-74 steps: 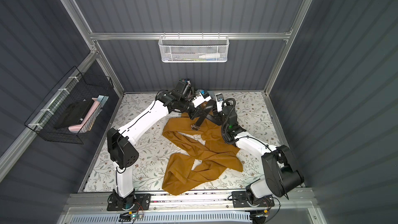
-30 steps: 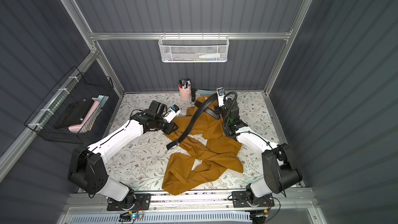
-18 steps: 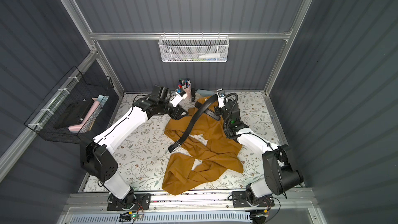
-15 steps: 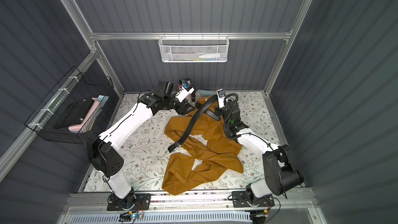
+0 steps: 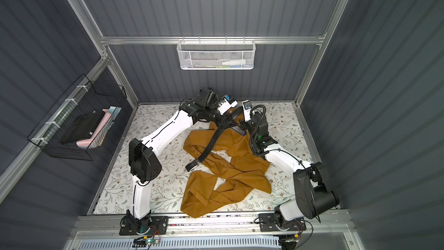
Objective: Remove the belt from the trousers
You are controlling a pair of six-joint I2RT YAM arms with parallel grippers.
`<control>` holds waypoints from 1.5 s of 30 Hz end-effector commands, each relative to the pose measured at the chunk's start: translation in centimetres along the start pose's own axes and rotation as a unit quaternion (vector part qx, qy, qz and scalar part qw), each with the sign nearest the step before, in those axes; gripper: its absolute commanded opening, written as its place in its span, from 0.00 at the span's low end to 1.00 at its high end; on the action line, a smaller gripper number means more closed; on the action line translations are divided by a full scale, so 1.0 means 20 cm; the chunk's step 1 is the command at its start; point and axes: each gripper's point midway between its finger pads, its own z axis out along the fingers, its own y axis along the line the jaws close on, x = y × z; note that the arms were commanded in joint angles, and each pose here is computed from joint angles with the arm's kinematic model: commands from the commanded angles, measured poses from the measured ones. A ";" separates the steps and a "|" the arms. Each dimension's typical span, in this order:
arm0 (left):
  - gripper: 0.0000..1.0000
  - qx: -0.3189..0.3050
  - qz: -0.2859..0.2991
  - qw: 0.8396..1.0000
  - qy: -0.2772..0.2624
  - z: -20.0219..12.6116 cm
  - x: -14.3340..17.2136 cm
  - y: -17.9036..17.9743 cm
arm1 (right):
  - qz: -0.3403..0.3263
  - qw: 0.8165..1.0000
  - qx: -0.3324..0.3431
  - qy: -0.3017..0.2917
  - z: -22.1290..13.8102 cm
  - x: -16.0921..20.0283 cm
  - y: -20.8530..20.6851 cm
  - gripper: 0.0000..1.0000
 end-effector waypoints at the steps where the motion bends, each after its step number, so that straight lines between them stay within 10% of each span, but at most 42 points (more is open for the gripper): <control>1: 0.10 0.017 0.008 1.000 -0.016 -0.10 -0.10 -0.09 | 0.014 0.998 0.029 -0.046 -0.01 -0.14 -0.07 0.00; 11: 0.00 -0.097 0.127 0.981 -0.108 -0.73 -0.51 -0.28 | 0.028 0.998 0.060 0.017 0.07 0.06 -0.09 0.41; 25: 0.00 -0.337 0.213 0.878 -0.266 -1.70 -0.79 -0.49 | 0.050 0.989 0.083 0.113 0.20 0.36 -0.11 0.62; 37: 0.00 -0.311 0.198 0.879 -0.302 -1.77 -0.79 -0.57 | 0.090 0.979 0.057 0.177 0.22 0.48 -0.08 0.82; 39: 0.00 -0.292 0.191 0.894 -0.282 -1.68 -0.77 -0.55 | 0.101 0.985 0.005 0.139 0.15 0.37 -0.01 0.99; 45: 0.00 -0.228 0.158 0.933 -0.229 -1.38 -0.69 -0.46 | 0.077 0.986 -0.129 -0.076 -0.24 -0.06 0.12 0.99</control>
